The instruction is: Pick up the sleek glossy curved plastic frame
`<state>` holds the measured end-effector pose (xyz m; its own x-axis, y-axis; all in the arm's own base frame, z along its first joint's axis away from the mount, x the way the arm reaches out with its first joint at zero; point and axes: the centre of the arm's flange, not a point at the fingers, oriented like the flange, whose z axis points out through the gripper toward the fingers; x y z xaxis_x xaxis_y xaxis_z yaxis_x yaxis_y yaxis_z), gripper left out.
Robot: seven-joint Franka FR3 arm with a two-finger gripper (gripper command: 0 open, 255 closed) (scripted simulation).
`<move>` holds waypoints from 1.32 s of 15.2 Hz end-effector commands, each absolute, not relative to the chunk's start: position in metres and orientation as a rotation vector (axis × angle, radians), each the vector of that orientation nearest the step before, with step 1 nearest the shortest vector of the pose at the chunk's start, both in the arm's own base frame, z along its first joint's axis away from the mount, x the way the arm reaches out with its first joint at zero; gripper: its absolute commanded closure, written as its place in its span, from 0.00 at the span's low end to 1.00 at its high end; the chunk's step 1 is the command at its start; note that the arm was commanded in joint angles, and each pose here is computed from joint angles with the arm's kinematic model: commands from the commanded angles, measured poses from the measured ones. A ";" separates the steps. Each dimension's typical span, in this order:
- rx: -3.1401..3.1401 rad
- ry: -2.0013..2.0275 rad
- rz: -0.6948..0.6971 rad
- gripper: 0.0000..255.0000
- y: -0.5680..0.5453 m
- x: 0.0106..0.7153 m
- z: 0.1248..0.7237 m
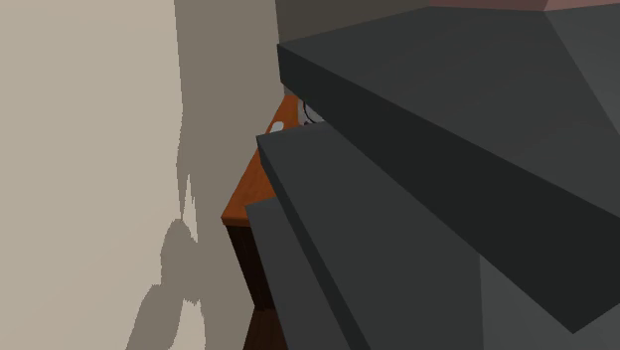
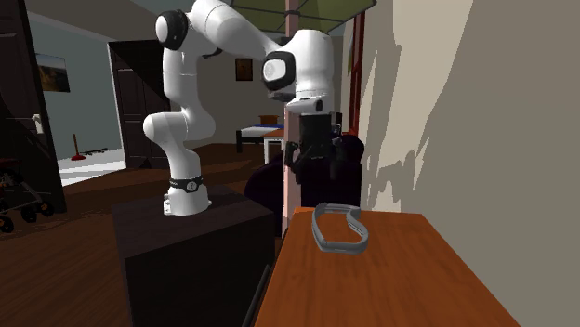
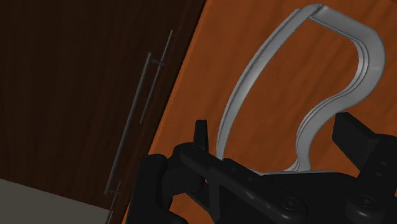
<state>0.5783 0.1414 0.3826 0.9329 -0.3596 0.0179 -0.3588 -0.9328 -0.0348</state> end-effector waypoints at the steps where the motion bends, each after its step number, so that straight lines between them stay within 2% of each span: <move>1: -3.040 0.601 -0.026 0.00 0.147 0.599 0.365; 7: -2.986 0.690 0.011 0.00 0.170 0.658 0.317; 17: -2.982 0.696 0.013 0.00 0.172 0.662 0.274; 18: -2.982 0.696 0.013 1.00 0.171 0.661 0.274; 20: -2.982 0.696 0.013 1.00 0.171 0.661 0.274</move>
<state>0.6615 0.1707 0.2751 0.8963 -0.4426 -0.0253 -0.4432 -0.8933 -0.0750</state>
